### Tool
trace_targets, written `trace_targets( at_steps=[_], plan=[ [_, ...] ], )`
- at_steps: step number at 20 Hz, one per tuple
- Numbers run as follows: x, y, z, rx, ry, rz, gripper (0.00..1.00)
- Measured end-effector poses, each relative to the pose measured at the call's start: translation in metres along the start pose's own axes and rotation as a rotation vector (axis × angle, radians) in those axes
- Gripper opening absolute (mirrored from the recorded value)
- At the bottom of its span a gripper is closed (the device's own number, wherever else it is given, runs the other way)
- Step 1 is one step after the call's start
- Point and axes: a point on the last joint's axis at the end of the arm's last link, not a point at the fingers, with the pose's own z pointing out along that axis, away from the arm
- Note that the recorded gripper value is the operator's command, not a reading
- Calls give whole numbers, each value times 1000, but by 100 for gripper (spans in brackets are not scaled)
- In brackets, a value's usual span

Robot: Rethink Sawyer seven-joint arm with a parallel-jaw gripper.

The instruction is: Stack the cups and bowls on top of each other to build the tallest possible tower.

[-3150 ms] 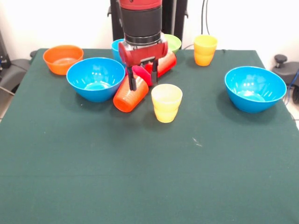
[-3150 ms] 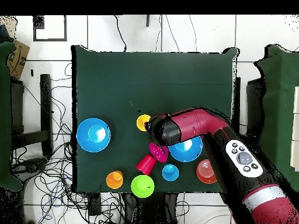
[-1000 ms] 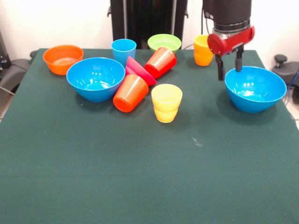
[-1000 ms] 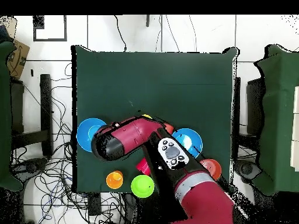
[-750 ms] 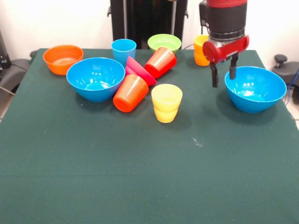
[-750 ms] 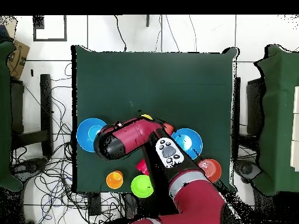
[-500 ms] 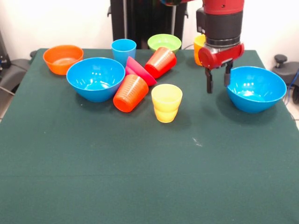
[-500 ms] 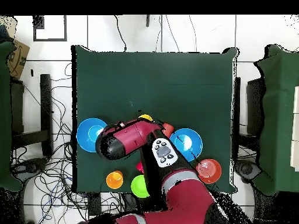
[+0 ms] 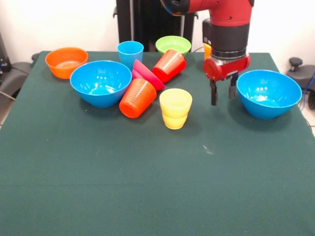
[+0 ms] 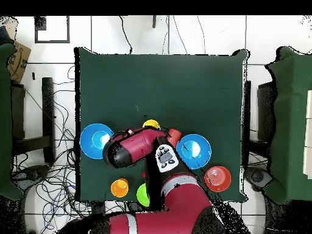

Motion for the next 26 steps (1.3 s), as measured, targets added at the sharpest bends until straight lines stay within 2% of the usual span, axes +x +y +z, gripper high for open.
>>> trace_targets(
  at_steps=[6, 10, 17, 20, 26],
  plan=[
    [12, -2, 9, 2, 19, 8, 100],
    [16, -8, 7, 13, 26, 12, 100],
    [1, -27, -13, 50, -11, 32, 100],
    [-15, -37, -32, 77, -46, 43, 100],
    [-31, -41, -50, 97, -69, 58, 100]
  ],
)
